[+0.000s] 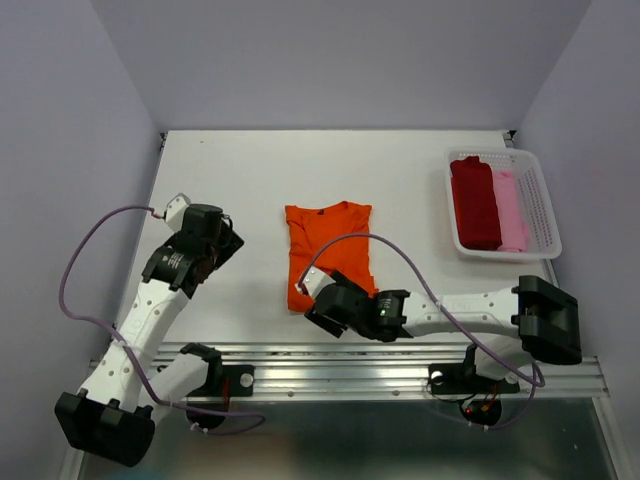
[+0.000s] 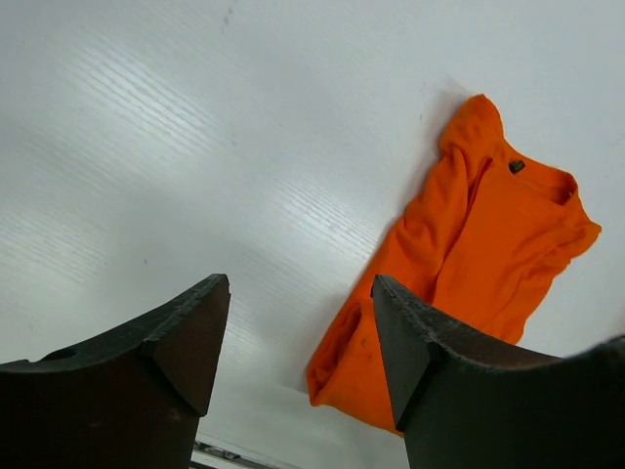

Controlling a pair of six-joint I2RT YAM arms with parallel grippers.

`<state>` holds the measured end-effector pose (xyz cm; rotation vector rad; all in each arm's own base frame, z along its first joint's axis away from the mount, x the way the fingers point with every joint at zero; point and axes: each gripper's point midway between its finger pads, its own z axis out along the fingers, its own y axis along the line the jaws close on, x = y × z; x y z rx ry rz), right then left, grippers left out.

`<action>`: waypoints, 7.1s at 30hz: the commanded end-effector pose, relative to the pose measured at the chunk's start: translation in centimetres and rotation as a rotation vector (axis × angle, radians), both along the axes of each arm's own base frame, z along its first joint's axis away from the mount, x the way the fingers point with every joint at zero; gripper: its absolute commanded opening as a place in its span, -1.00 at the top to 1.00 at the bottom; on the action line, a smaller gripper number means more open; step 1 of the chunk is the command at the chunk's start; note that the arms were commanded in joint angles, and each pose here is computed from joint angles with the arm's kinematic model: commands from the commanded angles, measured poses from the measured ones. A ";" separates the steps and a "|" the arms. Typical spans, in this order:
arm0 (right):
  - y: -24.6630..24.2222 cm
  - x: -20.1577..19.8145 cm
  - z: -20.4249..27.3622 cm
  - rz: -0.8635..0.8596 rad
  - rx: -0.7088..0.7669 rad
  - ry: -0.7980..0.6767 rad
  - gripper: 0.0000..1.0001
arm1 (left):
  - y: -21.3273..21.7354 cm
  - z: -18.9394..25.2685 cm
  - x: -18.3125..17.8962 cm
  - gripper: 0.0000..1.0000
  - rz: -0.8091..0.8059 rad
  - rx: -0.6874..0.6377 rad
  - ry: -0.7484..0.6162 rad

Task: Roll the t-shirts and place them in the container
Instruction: Roll the T-shirt to the center of the board.

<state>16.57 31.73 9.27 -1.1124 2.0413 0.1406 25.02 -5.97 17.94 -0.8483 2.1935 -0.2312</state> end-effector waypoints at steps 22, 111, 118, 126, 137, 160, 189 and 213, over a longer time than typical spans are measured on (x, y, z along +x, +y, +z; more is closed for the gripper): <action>3.0 1.8 -6.8 0.102 -0.062 -0.105 -0.01 | 3.7 -1.0 0.6 -0.38 0.010 0.051 0.001; 8.0 11.5 -1.6 0.104 0.481 0.950 0.97 | 3.6 -1.1 0.8 -0.37 -0.013 -0.008 -0.033; 7.6 12.5 -2.1 0.116 0.470 0.939 0.88 | 3.4 -1.1 0.7 -0.36 -0.020 -0.017 -0.036; 7.2 13.2 -0.9 0.100 0.454 0.878 0.88 | 3.2 -1.1 0.7 -0.36 -0.024 -0.027 -0.042; 9.1 9.1 -0.3 0.130 0.430 0.867 0.90 | 3.7 -0.7 1.2 -0.36 -0.010 -0.004 -0.042; 8.4 7.2 4.2 -0.012 0.445 0.629 0.07 | 0.2 -3.6 1.5 1.00 -0.157 -0.126 -0.025; 1.8 6.7 -4.4 -0.255 0.266 0.548 0.99 | -5.9 -12.6 2.6 1.00 -0.284 -0.097 0.155; 0.4 6.1 -3.8 -0.334 0.292 0.412 0.99 | -5.0 -10.7 2.5 1.00 -0.269 -0.057 0.132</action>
